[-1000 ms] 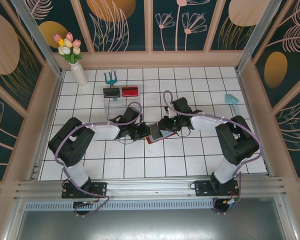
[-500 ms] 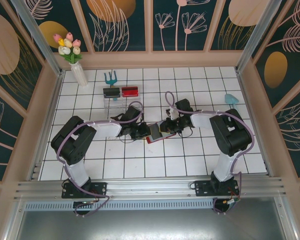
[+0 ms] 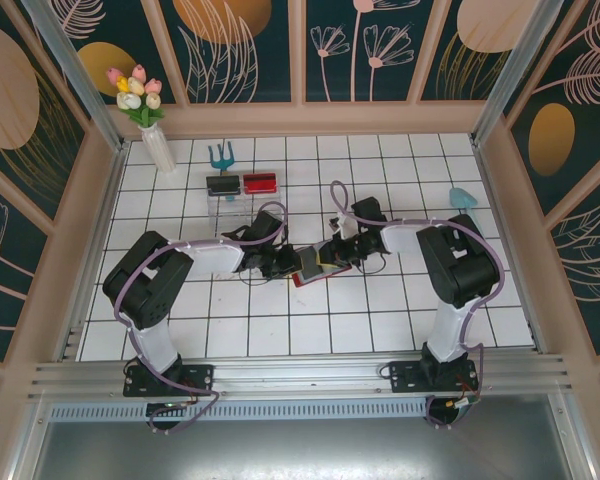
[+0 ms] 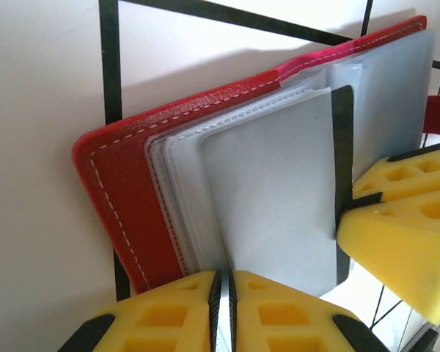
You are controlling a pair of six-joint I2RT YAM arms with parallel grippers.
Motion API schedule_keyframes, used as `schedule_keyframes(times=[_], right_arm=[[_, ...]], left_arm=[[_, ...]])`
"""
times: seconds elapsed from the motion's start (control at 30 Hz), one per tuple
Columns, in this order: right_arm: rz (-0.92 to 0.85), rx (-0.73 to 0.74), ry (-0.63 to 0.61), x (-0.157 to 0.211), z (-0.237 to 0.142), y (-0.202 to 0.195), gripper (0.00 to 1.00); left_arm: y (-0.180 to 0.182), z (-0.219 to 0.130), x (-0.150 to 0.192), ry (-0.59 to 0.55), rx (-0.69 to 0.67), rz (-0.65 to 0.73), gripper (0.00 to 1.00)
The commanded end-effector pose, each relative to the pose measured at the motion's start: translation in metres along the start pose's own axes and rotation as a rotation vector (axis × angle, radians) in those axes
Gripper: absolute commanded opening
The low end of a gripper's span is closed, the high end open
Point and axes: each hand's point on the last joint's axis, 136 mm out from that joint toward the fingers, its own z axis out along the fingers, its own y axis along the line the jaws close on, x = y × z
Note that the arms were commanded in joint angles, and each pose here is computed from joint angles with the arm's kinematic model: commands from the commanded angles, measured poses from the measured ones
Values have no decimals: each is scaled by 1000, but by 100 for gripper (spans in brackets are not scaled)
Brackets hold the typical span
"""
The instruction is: Take the credit cards out of the card holder
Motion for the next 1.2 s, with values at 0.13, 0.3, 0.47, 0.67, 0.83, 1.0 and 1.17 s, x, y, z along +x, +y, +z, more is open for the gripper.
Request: schedule_keyframes(times=[0.13, 0.3, 0.47, 0.67, 0.83, 1.0, 1.17], right_arm=[[-12, -64, -21, 0, -7, 3, 0], [7, -39, -60, -4, -17, -5, 0], [16, -17, -119, -9, -35, -9, 0], [-8, 56, -230, -21, -70, -5, 0], [-62, 147, -310, -31, -95, 7, 0], [-185, 278, -378, -51, -115, 31, 0], [-418, 368, -422, -79, -116, 77, 0]], left_arm=[[26, 9, 7, 30, -96, -11, 17], [31, 8, 8, 31, -101, -16, 16], [34, 6, 7, 25, -97, -19, 16], [28, 2, 3, 10, -65, -18, 16], [2, -15, -13, -53, 20, -6, 19], [-41, -73, -51, -231, 120, 17, 33], [-43, -145, -83, -419, 101, 4, 73]])
